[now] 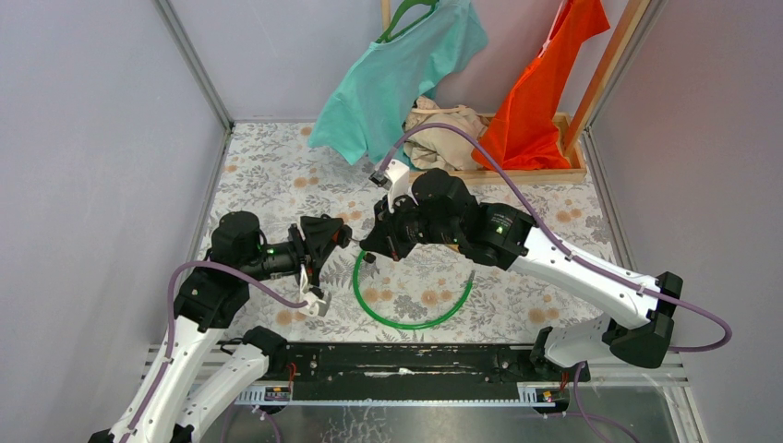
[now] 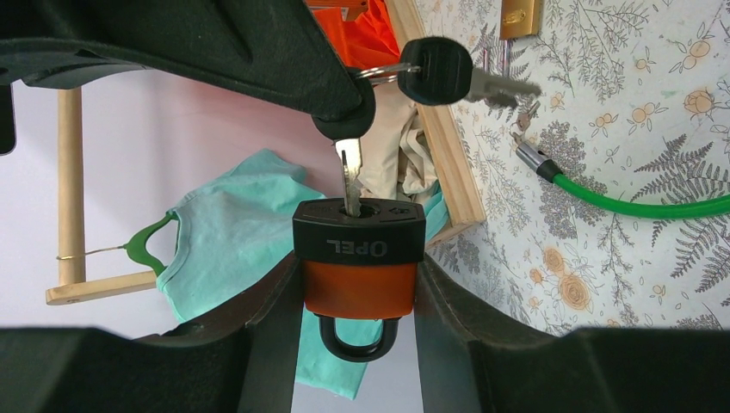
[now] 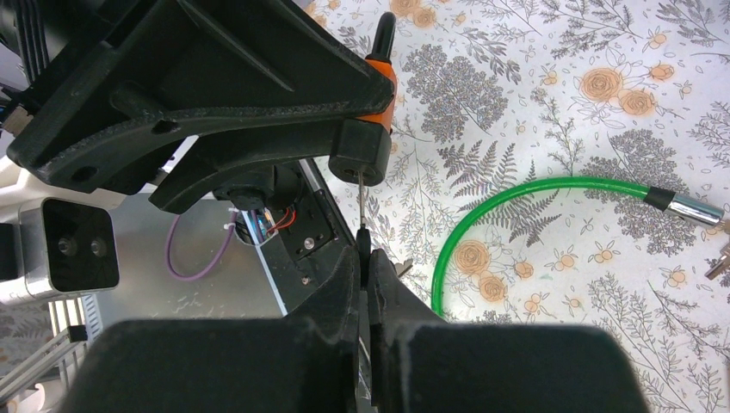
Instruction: Unlock with the key
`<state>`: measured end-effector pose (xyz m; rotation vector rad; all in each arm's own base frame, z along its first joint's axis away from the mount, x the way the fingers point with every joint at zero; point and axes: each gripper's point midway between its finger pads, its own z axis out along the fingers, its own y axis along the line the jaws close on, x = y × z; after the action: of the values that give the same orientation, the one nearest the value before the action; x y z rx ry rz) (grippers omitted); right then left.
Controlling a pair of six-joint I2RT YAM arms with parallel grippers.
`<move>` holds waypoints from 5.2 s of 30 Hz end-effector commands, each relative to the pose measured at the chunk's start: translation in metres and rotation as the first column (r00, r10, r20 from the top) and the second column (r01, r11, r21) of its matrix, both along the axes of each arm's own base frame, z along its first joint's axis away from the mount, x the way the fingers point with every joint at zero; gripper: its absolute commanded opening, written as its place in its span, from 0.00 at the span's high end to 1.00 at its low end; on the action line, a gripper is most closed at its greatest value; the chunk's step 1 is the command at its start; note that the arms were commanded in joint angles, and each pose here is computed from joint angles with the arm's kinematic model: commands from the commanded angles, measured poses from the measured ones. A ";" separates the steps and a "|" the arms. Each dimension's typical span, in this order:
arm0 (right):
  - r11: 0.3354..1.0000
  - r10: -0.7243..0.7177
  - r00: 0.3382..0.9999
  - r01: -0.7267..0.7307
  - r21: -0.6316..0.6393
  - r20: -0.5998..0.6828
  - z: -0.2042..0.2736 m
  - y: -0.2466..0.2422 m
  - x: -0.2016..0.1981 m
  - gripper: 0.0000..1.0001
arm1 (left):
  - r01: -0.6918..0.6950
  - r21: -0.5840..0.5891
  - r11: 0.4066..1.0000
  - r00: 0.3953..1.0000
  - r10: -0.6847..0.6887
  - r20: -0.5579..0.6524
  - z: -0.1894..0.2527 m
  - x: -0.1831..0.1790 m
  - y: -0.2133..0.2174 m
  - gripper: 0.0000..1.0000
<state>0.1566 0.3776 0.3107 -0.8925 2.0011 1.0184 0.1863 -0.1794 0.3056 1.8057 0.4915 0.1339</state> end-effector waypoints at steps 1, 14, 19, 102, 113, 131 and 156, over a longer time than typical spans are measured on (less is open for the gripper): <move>0.997 -0.025 0.999 0.022 0.077 0.039 0.019 0.009 0.007 1.00 | 0.036 -0.060 0.998 0.994 -0.029 0.103 0.032 -0.003 -0.005 1.00; 0.997 -0.038 0.999 0.037 0.067 0.022 0.013 0.018 0.012 1.00 | 0.018 -0.065 0.998 0.996 -0.013 0.089 0.035 0.001 -0.005 1.00; 0.995 -0.086 0.996 0.083 0.063 0.038 0.014 0.018 0.020 1.00 | 0.017 -0.065 0.998 0.996 -0.012 0.090 0.035 0.000 -0.004 1.00; 0.896 0.006 0.989 -0.072 0.438 0.151 0.072 0.008 -0.008 1.00 | 0.206 -0.138 0.969 0.975 -0.191 0.117 0.054 -0.044 -0.018 0.29; 0.876 0.148 0.976 -0.204 0.437 0.161 0.076 0.030 -0.022 1.00 | 0.247 -0.108 0.963 0.967 -0.237 0.094 0.051 -0.052 -0.020 0.30; 0.866 0.181 0.974 -0.224 0.448 0.138 0.077 0.025 -0.027 0.38 | 0.234 -0.110 0.966 0.970 -0.224 0.096 0.052 -0.052 -0.018 1.00; 0.881 0.234 0.969 -0.246 0.404 0.079 0.055 0.001 -0.024 0.68 | 0.200 -0.108 0.974 0.977 -0.190 0.097 0.059 -0.046 -0.016 1.00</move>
<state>0.1362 0.3746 0.3321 -0.8970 1.6979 1.4509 0.1432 -0.1958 0.3390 1.7532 0.3083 -0.0056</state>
